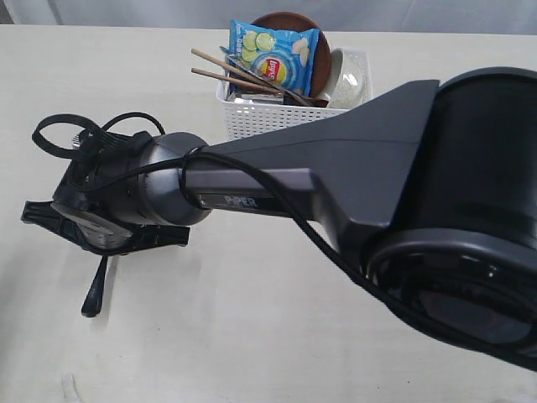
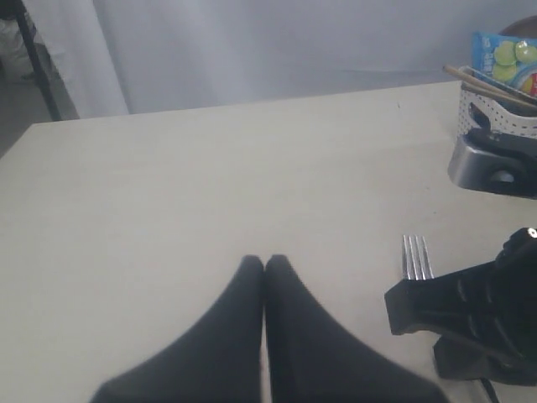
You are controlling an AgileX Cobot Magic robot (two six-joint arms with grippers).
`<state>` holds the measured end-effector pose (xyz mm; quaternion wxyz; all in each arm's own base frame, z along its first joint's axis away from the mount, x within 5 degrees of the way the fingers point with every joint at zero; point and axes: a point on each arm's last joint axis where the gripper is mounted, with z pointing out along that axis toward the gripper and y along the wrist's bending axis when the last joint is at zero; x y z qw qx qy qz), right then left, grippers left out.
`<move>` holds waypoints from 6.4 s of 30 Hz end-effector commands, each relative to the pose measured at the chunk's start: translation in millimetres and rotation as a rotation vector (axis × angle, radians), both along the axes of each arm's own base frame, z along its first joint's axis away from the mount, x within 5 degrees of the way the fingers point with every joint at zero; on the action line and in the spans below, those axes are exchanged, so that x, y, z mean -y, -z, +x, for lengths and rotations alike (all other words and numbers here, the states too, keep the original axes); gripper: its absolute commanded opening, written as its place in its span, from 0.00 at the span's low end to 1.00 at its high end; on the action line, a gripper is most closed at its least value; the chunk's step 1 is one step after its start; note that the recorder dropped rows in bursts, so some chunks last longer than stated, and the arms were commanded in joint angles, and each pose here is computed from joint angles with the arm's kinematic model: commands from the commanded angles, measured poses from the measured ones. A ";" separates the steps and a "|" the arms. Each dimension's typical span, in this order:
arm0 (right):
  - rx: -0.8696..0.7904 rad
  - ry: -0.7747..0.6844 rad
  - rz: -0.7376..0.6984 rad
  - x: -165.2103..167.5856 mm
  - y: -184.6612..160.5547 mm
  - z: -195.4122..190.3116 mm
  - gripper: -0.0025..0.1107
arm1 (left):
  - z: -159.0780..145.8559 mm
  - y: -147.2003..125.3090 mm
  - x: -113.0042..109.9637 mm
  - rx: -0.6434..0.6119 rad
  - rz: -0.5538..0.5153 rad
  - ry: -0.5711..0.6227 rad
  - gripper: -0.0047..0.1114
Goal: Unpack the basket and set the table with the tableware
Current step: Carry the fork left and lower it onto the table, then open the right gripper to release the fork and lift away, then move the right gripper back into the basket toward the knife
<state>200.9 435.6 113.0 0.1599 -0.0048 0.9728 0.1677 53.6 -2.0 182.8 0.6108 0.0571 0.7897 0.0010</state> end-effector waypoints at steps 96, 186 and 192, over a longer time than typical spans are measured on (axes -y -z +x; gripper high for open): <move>0.027 -0.076 -0.326 28.8 23.4 9.6 0.49 | -0.1 0.6 0.2 0.000 0.001 0.004 0.04; 0.519 -0.646 -0.521 190.0 -113.7 192.3 0.13 | -0.1 0.6 0.2 0.000 0.001 0.004 0.04; 0.486 -0.543 -0.477 194.9 -110.6 196.1 0.13 | -0.1 0.6 0.2 0.000 0.001 0.004 0.04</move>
